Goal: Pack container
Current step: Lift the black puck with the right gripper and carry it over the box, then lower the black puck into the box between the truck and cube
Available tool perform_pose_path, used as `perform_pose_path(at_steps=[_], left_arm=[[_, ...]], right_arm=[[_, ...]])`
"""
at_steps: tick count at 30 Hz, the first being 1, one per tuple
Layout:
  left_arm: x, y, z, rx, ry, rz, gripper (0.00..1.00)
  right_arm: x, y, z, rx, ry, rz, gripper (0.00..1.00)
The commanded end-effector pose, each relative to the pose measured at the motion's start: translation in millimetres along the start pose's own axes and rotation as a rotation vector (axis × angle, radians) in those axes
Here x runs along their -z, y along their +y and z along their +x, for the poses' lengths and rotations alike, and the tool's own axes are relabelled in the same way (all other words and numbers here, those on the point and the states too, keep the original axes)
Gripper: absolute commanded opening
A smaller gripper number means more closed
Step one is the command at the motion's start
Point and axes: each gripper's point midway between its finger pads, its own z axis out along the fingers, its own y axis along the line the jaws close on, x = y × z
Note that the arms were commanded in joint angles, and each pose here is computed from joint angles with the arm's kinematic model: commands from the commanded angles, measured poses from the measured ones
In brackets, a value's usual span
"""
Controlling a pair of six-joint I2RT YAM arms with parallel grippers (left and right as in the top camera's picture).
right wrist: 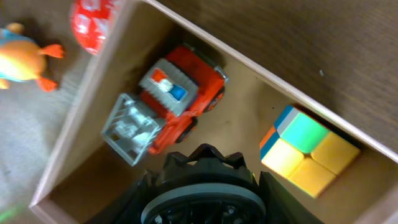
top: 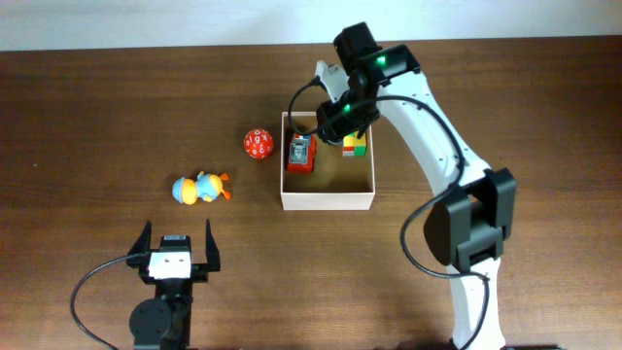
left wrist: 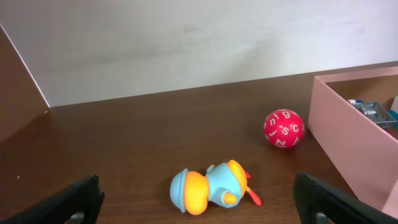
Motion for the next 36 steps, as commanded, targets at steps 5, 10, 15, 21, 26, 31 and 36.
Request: perform_pose_path(at_steps=[5,10,15,21,26,31,36], left_arm=[[0,2,0,-0.013,0.0,-0.012,0.99],[0,2,0,-0.013,0.0,-0.012,0.99],[0,2,0,-0.013,0.0,-0.012,0.99],[0,2,0,-0.012,0.0,-0.012,0.99],[0,2,0,-0.013,0.0,-0.012,0.99],[0,2,0,-0.013,0.0,-0.012,0.99],[0,2,0,-0.012,0.0,-0.012,0.99]], right_arm=[[-28,-12,4,-0.024,0.039,0.012,0.46],[-40,-16,1,-0.023,0.036,0.012,0.46],[-53,-20,4,-0.028,0.052,0.01,0.46],[-61,-22,5,-0.029,0.061,0.009,0.46],[-63,-27,4,-0.018,0.059,0.031,0.65],[-63,-28,4,-0.018,0.059,0.035,0.66],[-63,-28,4,-0.018,0.059,0.035,0.65]])
